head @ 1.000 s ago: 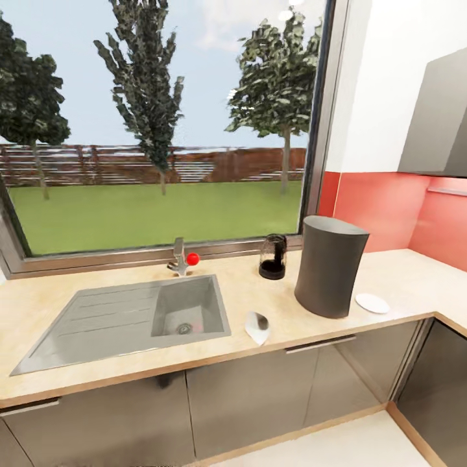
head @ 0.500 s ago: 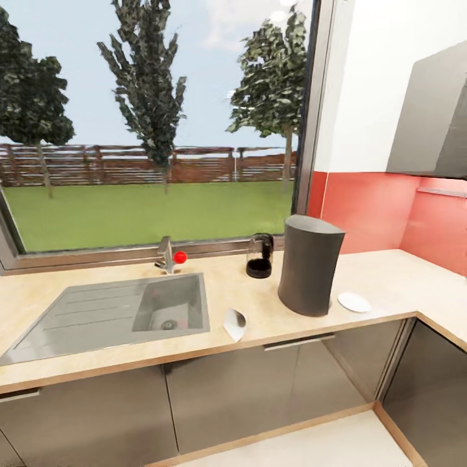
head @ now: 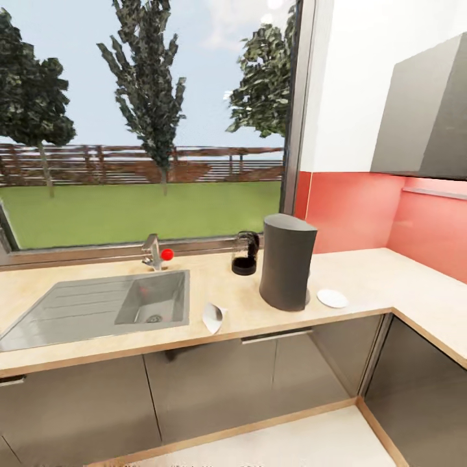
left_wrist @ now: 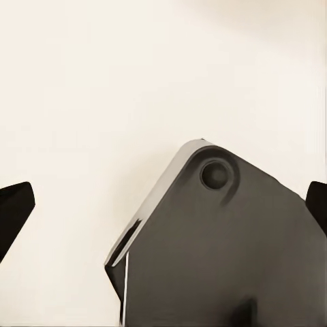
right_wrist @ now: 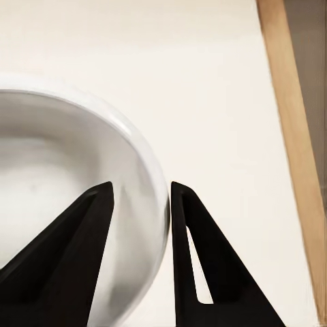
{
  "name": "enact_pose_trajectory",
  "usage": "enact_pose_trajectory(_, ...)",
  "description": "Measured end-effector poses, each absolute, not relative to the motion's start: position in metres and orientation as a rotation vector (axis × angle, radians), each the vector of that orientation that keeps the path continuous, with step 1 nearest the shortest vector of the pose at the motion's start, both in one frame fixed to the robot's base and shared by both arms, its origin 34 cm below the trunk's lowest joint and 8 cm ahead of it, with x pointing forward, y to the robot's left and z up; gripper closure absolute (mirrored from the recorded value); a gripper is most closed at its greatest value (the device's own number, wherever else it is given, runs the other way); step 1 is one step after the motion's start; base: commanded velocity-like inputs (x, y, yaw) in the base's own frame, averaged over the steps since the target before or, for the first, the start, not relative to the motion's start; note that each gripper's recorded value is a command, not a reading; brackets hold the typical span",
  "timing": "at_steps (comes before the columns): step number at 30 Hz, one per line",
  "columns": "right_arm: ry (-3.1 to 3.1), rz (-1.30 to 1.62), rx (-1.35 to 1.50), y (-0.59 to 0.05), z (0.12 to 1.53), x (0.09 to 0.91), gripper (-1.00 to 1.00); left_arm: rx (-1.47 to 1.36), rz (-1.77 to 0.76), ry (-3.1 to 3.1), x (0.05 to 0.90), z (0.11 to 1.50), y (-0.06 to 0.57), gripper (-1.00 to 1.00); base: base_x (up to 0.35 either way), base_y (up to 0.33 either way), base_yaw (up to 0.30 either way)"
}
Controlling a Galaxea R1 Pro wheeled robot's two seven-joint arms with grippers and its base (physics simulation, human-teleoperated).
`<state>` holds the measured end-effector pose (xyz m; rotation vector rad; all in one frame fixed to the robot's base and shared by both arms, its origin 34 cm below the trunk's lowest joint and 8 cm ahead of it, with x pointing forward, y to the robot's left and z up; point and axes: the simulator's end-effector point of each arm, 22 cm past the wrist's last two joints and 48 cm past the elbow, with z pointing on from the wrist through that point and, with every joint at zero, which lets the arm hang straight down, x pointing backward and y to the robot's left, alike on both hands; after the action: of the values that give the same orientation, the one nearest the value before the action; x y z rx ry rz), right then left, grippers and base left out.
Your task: Set up a coffee station on the kitchen countertop: keep the coffee maker on the countertop, move the bottle of coffee from the kitchen shelf to the counter next to the coffee maker, place a paper coffee filter on top of the coffee maker, put the saucer next to the coffee maker with the coffee cup on the saucer, and place the electric kettle next to the coffee maker.
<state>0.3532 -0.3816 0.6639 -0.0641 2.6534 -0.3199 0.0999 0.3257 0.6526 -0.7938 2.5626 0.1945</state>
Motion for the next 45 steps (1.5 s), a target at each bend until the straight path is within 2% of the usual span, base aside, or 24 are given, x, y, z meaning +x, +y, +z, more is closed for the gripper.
enact_pose_trajectory(9,2.653,-0.321,-0.063,-0.381,0.664,0.353,1.0,-0.795,0.193,2.563,0.1,0.652,0.325,-1.0,-0.038,-0.287,0.207)
enact_pose_trajectory(26,2.658,-0.307,-0.069,-0.38,0.663,0.352,1.0,-0.798,0.187,2.564,0.1,0.652,0.321,-1.0,-0.001,-0.28,0.009)
enact_pose_trajectory(41,2.627,-0.296,-0.058,-0.378,0.666,0.359,1.0,-0.798,0.19,2.561,0.1,0.652,0.323,-1.0,0.0,-0.028,0.0)
enact_pose_trajectory(44,2.868,-0.355,-0.044,-0.388,0.66,0.348,1.0,-0.794,0.192,2.551,0.106,0.654,0.328,-1.0,0.0,0.0,0.0)
enact_pose_trajectory(45,2.843,-0.373,-0.036,-0.392,0.675,0.379,1.0,-0.793,0.192,2.551,0.106,0.654,0.328,-1.0,0.0,0.0,0.0)
